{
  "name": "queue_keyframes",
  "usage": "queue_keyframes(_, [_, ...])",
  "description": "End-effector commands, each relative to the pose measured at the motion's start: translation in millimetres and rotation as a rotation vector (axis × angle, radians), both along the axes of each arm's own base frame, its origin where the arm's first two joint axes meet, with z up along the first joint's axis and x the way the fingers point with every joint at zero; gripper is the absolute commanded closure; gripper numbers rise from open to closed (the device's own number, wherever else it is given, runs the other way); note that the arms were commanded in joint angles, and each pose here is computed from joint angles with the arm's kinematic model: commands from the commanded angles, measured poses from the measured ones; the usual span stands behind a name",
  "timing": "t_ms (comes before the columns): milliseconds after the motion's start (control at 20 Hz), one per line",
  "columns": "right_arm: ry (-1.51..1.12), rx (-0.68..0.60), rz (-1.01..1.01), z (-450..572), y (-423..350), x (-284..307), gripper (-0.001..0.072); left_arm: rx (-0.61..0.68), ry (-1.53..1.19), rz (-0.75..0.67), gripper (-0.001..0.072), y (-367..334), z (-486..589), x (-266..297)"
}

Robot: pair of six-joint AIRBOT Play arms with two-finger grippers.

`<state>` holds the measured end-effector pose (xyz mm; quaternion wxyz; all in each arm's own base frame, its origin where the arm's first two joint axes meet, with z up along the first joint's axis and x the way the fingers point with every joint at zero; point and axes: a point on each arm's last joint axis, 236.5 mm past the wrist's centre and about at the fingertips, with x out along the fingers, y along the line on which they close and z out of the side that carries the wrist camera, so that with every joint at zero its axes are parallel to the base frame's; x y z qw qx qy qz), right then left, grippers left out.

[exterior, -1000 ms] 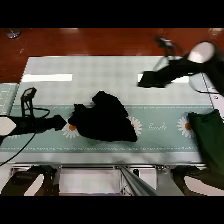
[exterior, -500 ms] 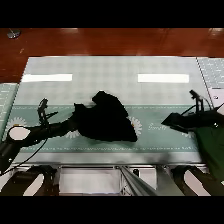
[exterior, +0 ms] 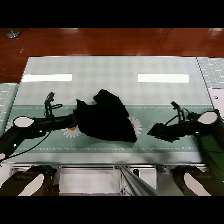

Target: Fold the shirts.

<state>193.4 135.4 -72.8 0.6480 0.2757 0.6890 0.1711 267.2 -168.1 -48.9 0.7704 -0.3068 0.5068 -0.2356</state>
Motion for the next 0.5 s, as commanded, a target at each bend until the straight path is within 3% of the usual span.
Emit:
queue_keyframes(0, [0.034, 0.052, 0.069, -10.9, 49.5, -2.3, 0.0097, -0.020, -0.047, -0.042, 0.0684, -7.2, 20.2, 10.4])
queue_keyframes(350, [0.074, 0.101, 0.160, -28.7, 130.3, 20.9, 0.0114, -0.033, -0.036, -0.065, 0.0684, -11.0, 21.9, 5.4])
queue_keyframes(400, [0.069, 0.102, 0.173, -29.5, 137.4, 26.5, 0.0246, -0.033, -0.037, -0.065, 0.0683, -11.1, 22.3, 5.6])
queue_keyframes(450, [0.062, 0.108, 0.185, -28.2, 141.9, 32.0, 0.0444, -0.034, -0.039, -0.065, 0.0683, -11.1, 22.9, 6.1])
